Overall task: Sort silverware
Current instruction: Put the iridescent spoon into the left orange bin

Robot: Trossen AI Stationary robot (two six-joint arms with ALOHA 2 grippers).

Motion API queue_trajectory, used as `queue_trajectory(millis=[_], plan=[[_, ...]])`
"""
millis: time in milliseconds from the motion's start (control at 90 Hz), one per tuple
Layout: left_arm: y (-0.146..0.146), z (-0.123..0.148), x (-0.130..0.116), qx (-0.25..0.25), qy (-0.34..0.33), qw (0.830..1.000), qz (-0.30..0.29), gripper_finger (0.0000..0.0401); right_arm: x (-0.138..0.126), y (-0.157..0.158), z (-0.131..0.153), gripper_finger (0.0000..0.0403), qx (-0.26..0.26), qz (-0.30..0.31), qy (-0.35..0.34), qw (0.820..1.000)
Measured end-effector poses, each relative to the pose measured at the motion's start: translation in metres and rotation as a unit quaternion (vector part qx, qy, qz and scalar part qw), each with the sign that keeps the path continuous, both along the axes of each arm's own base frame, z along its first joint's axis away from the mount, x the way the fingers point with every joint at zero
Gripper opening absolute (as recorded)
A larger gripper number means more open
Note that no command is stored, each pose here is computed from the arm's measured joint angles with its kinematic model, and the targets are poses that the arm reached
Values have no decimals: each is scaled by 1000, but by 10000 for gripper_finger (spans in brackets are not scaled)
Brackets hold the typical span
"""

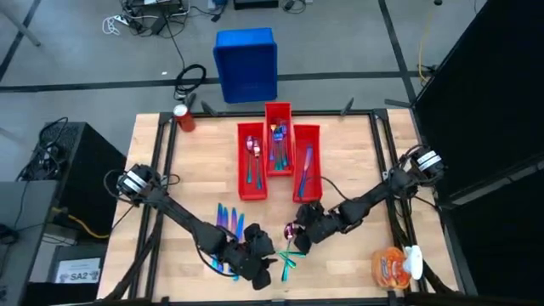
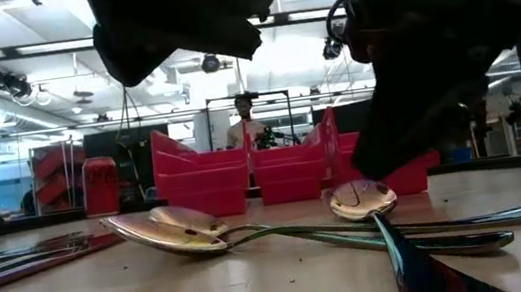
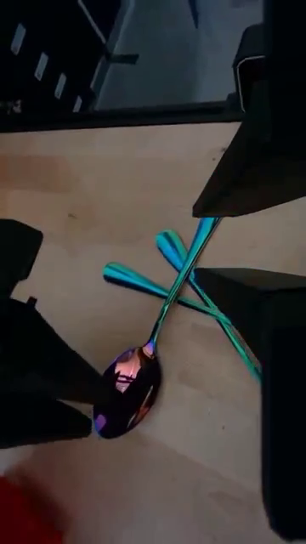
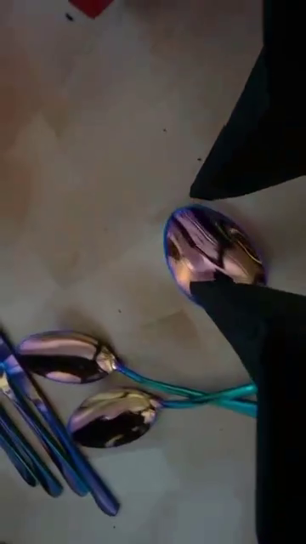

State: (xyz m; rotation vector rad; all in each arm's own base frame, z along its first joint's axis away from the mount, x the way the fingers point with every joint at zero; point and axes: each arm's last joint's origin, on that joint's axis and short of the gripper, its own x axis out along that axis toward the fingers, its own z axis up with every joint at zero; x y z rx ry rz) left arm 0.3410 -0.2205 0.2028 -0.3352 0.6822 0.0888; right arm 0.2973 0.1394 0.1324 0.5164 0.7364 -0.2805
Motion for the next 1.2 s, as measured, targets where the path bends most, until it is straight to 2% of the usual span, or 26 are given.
queue_trajectory(millis=[222, 556, 733, 922, 1200], plan=[[0, 0, 0, 0, 0, 1000, 0, 90, 1, -6, -2, 146, 2, 2, 16, 1000], [0, 0, 0, 0, 0, 1000, 0, 90, 4, -10, -7, 93, 9, 4, 28, 1000], [0, 0, 0, -1, 1, 1000, -1, 90, 6, -9, -18, 62, -20, 27, 36, 999], [0, 0, 0, -3, 4, 1000, -4, 90, 10, -7, -22, 10, -25, 31, 22, 999], [0, -1, -1, -2, 7, 1000, -5, 90, 5, 7, -8, 1, -34, 44, -18, 998]])
